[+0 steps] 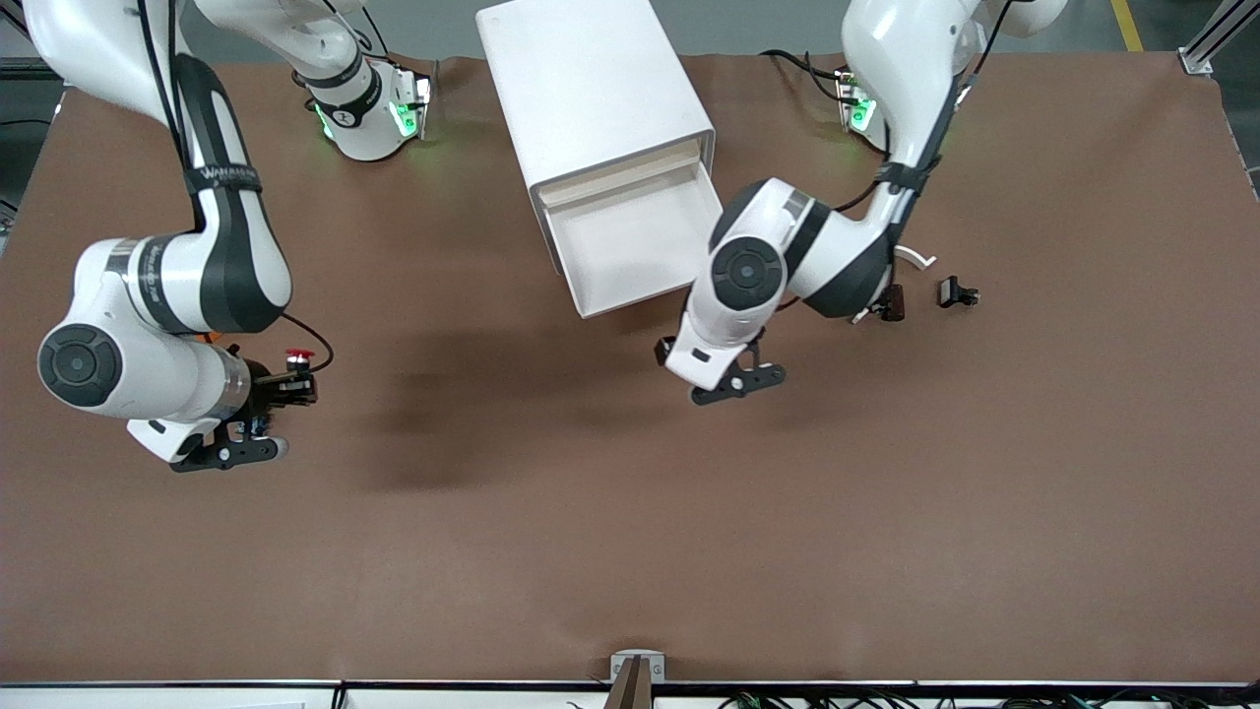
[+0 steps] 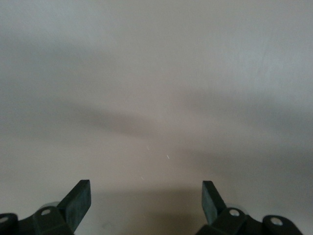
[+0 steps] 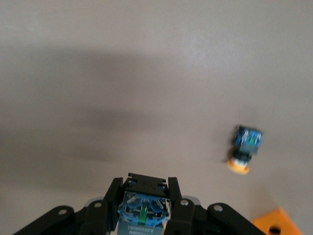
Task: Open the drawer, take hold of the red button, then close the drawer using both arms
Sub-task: 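Carry the red button toward the yellow button while the left gripper reaches the drawer, then push the drawer into the cabinet with the left gripper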
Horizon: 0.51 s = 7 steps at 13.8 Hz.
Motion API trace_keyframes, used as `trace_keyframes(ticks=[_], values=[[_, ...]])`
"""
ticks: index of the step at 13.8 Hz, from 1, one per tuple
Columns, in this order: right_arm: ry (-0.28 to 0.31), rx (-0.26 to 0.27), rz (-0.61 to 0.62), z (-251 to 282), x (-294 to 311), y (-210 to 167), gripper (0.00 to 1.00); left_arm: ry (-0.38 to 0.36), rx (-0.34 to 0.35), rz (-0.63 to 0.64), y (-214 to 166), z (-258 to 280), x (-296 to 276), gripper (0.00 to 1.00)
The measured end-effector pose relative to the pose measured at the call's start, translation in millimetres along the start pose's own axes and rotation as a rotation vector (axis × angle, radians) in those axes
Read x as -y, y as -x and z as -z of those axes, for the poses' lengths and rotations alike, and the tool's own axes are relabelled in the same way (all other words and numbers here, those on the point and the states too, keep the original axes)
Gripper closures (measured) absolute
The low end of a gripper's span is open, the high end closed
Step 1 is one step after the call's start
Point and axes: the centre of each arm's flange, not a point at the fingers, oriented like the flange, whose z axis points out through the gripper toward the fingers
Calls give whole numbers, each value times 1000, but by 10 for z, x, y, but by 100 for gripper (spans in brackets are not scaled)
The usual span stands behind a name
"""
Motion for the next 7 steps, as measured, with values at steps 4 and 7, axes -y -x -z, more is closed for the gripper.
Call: trace_keyframes(ticks=[4, 7], values=[[26, -90, 11, -504, -148, 57, 58, -3, 67, -7, 357, -287, -240, 0], [34, -113, 7, -807, -174, 104, 58, -22, 106, -21, 688, -408, -326, 0]])
